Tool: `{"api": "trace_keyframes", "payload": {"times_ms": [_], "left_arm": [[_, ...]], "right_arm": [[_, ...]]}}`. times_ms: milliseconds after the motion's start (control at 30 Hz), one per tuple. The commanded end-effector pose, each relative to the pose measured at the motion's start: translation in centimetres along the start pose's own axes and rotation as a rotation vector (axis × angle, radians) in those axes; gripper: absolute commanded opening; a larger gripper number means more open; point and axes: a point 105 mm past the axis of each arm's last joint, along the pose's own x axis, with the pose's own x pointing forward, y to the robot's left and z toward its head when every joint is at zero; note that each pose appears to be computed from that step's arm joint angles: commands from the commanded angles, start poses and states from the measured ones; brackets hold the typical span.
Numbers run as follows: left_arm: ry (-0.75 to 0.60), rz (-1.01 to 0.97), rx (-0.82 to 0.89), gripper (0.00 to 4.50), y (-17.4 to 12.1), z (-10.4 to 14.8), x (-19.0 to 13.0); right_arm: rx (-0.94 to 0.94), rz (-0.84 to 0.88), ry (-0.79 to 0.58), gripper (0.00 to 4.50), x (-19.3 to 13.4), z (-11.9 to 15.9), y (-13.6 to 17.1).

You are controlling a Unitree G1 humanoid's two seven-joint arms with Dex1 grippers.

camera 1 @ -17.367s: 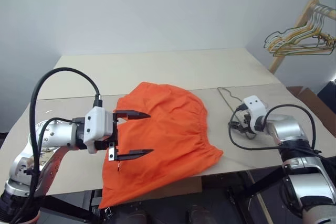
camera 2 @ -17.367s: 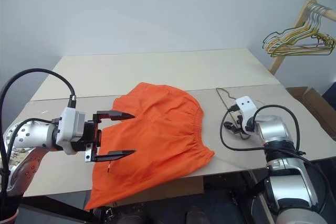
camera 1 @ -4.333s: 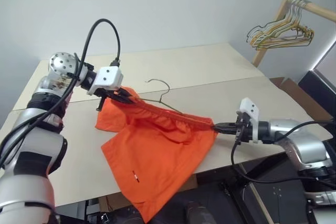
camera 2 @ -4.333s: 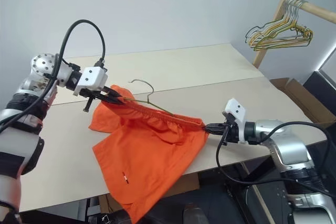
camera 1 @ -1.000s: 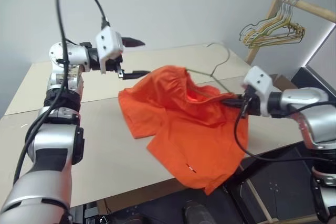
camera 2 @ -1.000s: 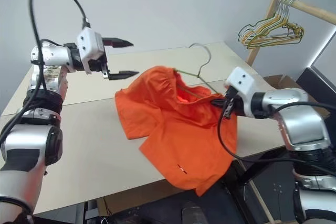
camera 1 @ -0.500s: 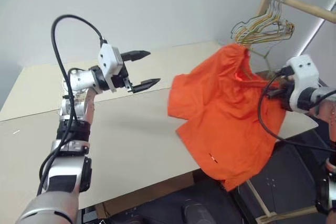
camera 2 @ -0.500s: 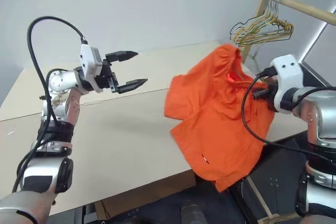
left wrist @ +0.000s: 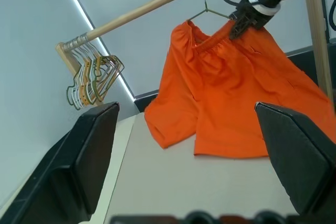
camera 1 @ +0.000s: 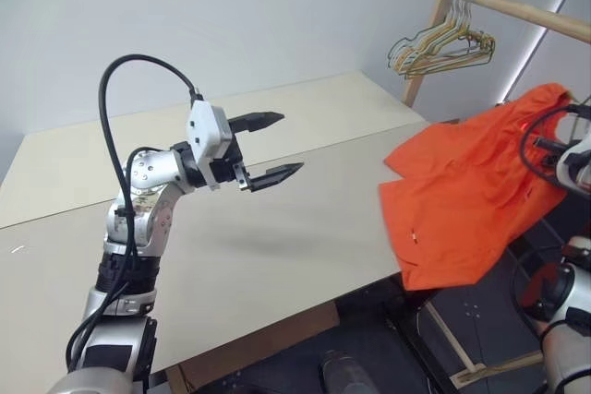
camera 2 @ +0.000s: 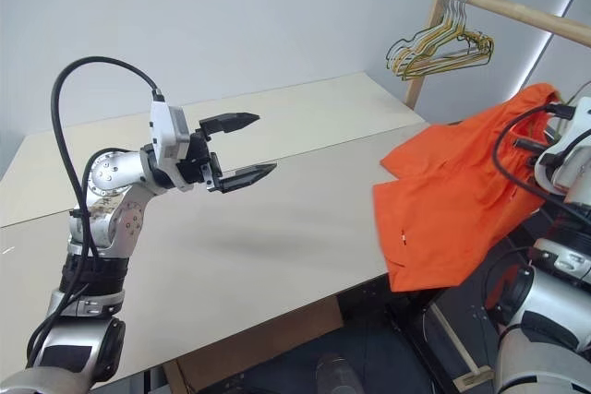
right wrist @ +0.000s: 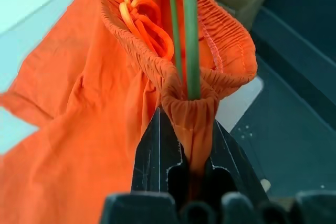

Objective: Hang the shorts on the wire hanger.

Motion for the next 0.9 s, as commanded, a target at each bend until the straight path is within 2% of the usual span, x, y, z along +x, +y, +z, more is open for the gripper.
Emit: {"api": "trace_keyframes", "payload": {"times_ms": [33, 233, 433, 633, 900], "left_arm": [[-0.019, 0.008, 0.028, 4.49, 0.0, 1.2, -0.2], [-0.007, 0.001, 0.038, 4.49, -0.5, 1.1, -0.5], [0.006, -0.004, 0.037, 4.49, -0.7, 0.8, -0.6], [-0.008, -0.023, 0.030, 4.49, -0.9, 0.9, -0.1], [-0.084, -0.052, 0.024, 4.49, -1.5, 1.7, 0.1]], "right_arm": [[0.074, -0.036, -0.110, 0.00, -0.3, 3.3, -1.1], [0.180, -0.092, -0.151, 0.00, 0.3, 5.2, -2.7], [0.249, -0.073, -0.153, 0.00, -0.1, 6.2, -3.7], [0.352, -0.018, -0.123, 0.00, -0.6, 6.6, -4.2], [0.414, -0.030, -0.088, 0.00, -0.5, 6.1, -5.9]]}}
